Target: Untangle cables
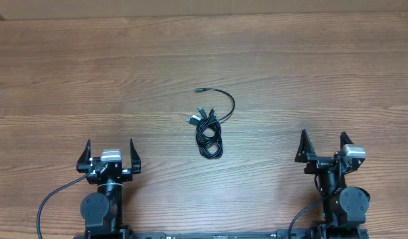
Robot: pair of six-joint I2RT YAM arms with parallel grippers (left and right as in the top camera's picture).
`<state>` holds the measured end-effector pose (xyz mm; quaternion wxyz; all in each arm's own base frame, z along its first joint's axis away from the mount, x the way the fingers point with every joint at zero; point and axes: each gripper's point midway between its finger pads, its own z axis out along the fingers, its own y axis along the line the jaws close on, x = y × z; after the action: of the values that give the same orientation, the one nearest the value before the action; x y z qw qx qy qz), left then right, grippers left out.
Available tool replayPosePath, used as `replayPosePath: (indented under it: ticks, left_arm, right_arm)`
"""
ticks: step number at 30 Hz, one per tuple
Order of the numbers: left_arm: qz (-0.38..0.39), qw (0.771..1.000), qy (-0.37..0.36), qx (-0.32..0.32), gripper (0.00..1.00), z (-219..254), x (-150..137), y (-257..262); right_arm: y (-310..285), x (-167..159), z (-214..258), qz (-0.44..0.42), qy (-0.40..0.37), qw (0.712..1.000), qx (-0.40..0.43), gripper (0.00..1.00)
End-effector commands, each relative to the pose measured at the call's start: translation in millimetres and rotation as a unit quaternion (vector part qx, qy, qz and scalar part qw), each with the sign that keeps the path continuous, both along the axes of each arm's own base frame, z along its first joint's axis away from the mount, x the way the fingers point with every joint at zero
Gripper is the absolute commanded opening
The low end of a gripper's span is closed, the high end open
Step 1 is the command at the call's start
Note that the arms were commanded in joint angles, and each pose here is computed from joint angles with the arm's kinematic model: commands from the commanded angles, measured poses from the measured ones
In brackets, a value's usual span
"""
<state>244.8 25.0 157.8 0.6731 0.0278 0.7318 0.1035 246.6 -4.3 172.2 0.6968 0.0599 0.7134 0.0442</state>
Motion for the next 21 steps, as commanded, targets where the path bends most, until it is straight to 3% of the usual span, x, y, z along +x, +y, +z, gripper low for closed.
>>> replayPosePath:
  ticks: [1,21]
  left_arm:
    - [0.008,1.000,0.001,0.008,1.00,-0.9,-0.2,2.9]
    - [0.012,1.000,0.001,0.010,1.00,-0.7,-0.4,4.5]
  right_arm:
    - [1.9,-0.1,-1.8,0.004,-0.002,1.000,-0.004,1.00]
    - [1.9,-0.1,-1.8,0.004,-0.002,1.000,-0.004,1.00]
